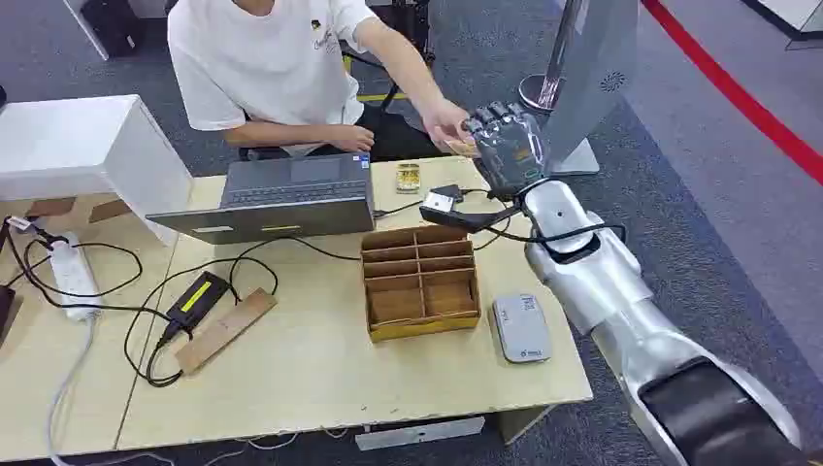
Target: Pass the card to the sensor for recognition and then transmit it.
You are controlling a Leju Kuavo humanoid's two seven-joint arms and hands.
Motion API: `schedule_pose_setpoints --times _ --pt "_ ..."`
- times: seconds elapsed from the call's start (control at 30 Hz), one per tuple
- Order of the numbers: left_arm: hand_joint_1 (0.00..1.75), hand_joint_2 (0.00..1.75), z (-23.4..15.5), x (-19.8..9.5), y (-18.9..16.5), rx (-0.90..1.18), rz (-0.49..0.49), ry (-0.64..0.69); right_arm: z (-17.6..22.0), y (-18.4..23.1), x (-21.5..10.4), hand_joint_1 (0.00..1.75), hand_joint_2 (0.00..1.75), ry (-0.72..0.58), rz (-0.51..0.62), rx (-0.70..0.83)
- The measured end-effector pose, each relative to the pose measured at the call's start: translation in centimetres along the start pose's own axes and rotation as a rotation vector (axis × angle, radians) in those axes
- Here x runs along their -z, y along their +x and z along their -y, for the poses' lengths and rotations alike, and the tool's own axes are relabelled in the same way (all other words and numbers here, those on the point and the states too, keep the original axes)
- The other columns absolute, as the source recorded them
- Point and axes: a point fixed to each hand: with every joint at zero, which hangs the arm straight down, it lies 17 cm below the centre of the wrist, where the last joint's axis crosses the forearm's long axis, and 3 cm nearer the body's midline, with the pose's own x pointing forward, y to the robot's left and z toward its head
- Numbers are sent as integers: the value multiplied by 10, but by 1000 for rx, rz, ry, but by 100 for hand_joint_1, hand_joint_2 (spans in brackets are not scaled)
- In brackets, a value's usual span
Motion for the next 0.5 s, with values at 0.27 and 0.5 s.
schedule_pose_setpoints --times 0.27,0.5 --pt "0 175 5 -1 4 -2 25 -20 4 2 1 175 175 -8 1 10" --pt "0 175 14 -2 9 7 60 -55 9 6 0 175 175 -27 9 19"
